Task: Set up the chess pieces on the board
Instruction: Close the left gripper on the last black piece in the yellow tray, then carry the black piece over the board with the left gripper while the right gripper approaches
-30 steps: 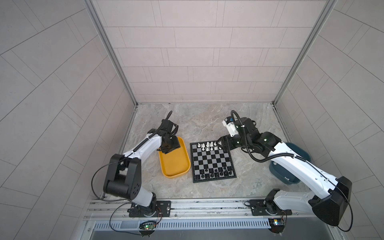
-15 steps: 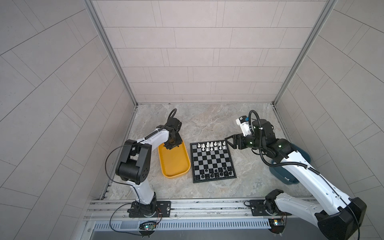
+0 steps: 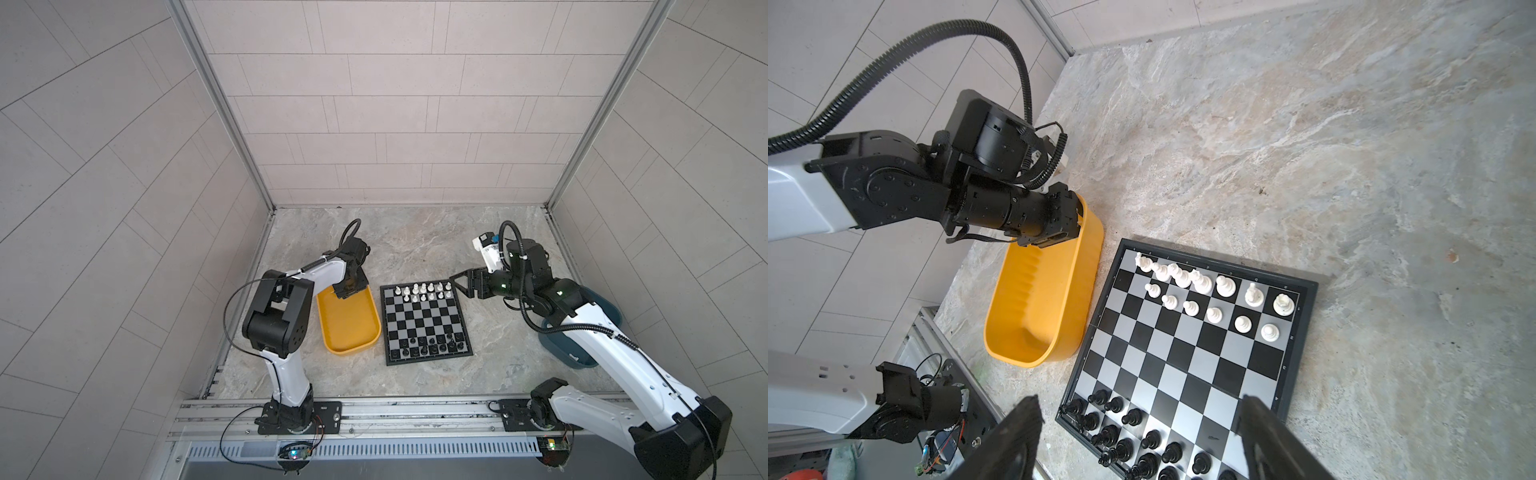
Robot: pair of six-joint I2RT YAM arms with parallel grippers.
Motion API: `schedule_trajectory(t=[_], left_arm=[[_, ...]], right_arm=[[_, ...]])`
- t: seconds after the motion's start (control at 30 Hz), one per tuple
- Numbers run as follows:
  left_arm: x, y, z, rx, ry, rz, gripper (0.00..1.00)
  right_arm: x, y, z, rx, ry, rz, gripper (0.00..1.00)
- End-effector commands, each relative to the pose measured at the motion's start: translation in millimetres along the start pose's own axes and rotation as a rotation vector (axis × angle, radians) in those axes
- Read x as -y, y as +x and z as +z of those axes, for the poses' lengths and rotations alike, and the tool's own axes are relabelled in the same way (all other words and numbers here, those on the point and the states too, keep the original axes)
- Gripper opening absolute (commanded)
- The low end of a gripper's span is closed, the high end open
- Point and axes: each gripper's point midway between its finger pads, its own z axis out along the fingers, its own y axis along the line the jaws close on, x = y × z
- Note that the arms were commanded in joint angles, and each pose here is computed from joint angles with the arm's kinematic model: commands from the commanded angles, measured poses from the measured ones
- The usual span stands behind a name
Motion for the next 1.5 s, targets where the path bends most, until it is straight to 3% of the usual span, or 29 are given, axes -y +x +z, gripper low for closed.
schedule_trajectory(t=[0.0,0.57,0.83,1.17,1.47], left_arm=[[-3.9,-2.6,5.5,0.013,-0.039,-0.006,0.38],[-2.1,-1.9,7.5,0.012,-0.025,-0.007,0.22],[-1.6,8.9,-49.8,-0.053,0.105,-0.135,0.19],[17.4,38.4,-119.7,-0.196,0.365,-0.257,0.19],[33.6,56.0,-145.5,-0.27,0.478,-0.362,0.18]], right_arm=[[-3.1,-2.0,-3.6,0.019,-0.018,0.001,0.76],[0.0,0.5,-0.9,0.017,-0.018,0.012,0.74],[-5.2,-6.6,4.0,0.052,-0.038,0.031,0.75],[-75.3,8.7,85.9,0.055,-0.208,-0.063,0.71],[-122.4,25.9,147.9,-0.002,-0.266,-0.151,0.66]])
